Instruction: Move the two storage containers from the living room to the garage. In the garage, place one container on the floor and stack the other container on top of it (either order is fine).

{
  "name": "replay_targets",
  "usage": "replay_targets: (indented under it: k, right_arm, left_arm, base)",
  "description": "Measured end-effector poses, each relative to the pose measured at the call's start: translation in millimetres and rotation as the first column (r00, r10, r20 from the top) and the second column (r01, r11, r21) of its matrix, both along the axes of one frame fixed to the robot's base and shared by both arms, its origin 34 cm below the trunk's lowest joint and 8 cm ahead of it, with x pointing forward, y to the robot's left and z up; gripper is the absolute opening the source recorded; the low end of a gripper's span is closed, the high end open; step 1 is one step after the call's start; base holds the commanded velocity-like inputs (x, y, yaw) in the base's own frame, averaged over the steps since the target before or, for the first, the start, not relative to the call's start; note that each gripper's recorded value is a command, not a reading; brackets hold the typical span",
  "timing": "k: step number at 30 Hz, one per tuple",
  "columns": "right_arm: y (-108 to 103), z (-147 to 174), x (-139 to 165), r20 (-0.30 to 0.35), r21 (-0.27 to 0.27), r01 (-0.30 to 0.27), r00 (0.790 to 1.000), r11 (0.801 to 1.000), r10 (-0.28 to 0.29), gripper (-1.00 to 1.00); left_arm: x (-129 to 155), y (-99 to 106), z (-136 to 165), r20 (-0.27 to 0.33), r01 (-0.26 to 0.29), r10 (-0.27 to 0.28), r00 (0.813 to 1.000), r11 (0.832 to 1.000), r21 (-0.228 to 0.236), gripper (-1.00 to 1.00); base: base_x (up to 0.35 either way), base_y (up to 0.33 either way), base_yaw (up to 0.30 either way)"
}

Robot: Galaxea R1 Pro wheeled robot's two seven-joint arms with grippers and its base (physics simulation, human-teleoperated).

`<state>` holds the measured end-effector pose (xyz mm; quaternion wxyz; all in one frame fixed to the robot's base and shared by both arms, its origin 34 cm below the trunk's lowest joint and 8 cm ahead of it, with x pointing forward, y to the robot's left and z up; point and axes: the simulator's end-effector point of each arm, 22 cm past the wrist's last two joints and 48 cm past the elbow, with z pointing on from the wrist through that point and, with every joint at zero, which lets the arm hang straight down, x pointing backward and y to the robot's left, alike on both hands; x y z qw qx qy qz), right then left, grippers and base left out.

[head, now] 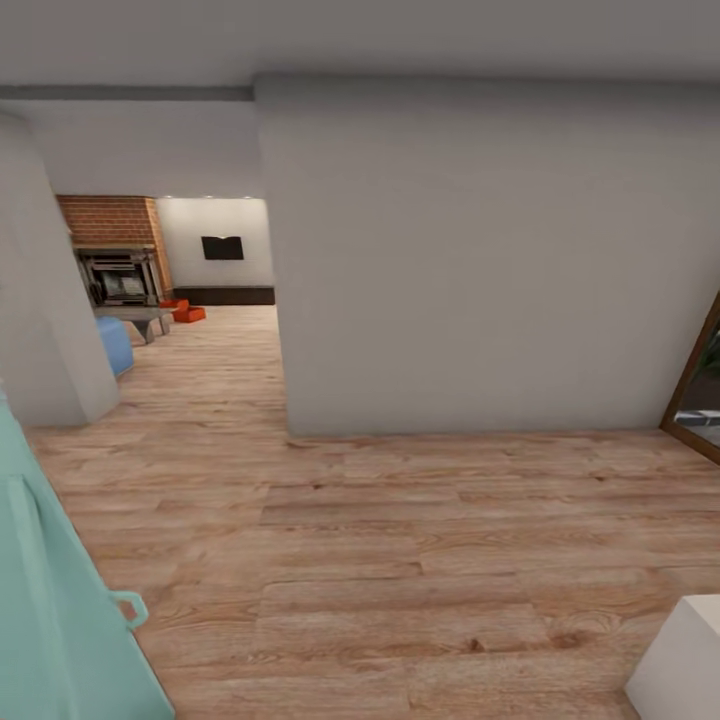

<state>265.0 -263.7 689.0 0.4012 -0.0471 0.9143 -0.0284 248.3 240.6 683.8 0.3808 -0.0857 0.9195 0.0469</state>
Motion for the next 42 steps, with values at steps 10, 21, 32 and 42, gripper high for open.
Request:
replay_targets:
  k: [10,21,32,42]
  right_arm:
    - [0.1,0.0,0.0,0.0,0.0,0.0,1.0,1.0,0.0,1.0]
    - [0.2,0.0,0.0,0.0,0.0,0.0,1.0,1.0,0.0,1.0]
    - [0.1,0.0,0.0,0.0,0.0,0.0,1.0,1.0,0.0,1.0]
    - [0.0,0.0,0.0,0.0,0.0,0.0,1.0,1.0,0.0,1.0]
  left_arm:
    - [0.0,0.0,0.0,0.0,0.0,0.0,1.0,1.0,0.0,1.0]
    - [0.0,0.0,0.0,0.0,0.0,0.0,1.0,1.0,0.0,1.0]
    - [0.0,0.0,0.0,0.0,0.0,0.0,1.0,1.0,0.0,1.0]
    - [0.0,0.2,0.0,0.0,0.0,0.0,1.0,1.0,0.0,1.0]
  base:
    - [0.325,0.0,0.0]
    - [0.325,0.0,0.0]
    - [0.325,0.0,0.0]
    - [0.325,0.0,0.163]
